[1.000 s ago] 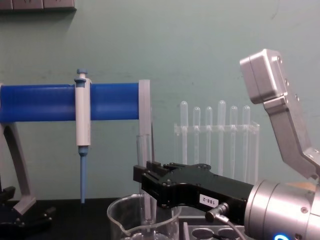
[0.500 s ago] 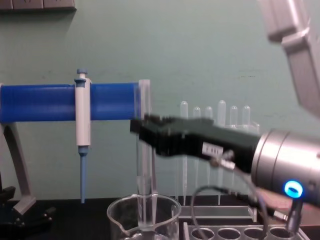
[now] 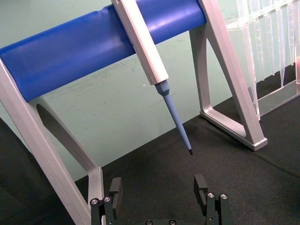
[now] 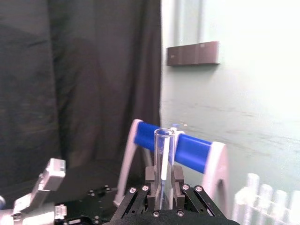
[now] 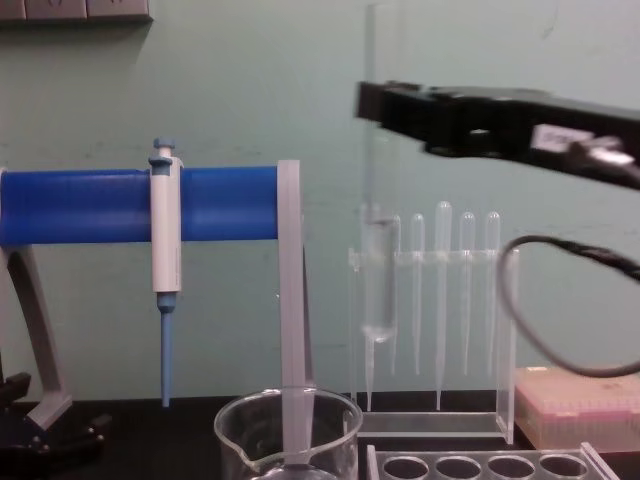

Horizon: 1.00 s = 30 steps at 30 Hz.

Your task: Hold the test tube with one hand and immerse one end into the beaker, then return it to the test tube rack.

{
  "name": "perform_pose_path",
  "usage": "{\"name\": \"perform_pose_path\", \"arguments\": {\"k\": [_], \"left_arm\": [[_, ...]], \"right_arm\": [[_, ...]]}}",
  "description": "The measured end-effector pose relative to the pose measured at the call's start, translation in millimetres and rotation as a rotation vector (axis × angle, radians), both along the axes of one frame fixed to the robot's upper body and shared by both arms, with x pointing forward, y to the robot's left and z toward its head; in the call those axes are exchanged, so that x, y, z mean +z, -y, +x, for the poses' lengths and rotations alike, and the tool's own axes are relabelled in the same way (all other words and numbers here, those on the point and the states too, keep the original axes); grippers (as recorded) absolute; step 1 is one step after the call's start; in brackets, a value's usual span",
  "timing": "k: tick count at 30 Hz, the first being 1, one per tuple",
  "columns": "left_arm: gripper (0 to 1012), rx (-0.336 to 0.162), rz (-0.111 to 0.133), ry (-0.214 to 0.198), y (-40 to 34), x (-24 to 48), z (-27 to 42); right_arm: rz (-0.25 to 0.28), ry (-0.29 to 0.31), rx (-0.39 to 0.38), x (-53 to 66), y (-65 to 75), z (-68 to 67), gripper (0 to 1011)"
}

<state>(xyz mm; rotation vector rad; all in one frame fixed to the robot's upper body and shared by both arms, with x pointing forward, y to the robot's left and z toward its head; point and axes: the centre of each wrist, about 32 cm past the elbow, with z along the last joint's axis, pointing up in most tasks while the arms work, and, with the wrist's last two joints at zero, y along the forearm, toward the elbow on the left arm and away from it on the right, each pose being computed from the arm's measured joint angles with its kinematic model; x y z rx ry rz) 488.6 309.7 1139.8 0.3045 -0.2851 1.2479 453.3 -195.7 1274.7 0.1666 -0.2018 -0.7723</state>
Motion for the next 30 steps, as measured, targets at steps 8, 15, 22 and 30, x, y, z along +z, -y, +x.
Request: {"name": "perform_pose_path", "arguments": {"k": [8,15,22,30], "left_arm": [[1000,0.000,0.000,0.000,0.0,0.0,0.0],[1000,0.000,0.000,0.000,0.0,0.0,0.0],[1000,0.000,0.000,0.000,0.0,0.0,0.0],[1000,0.000,0.000,0.000,0.0,0.0,0.0]], "right_arm": [[0.010,-0.031,-0.100,-12.4,30.2,-18.3,222],[0.015,-0.098,-0.142,-43.3,40.2,-20.1,222],[0.019,-0.135,-0.136,-63.3,38.1,-14.4,222],[0.011,-0.147,-0.127,-69.1,32.5,-12.3,222]]}}
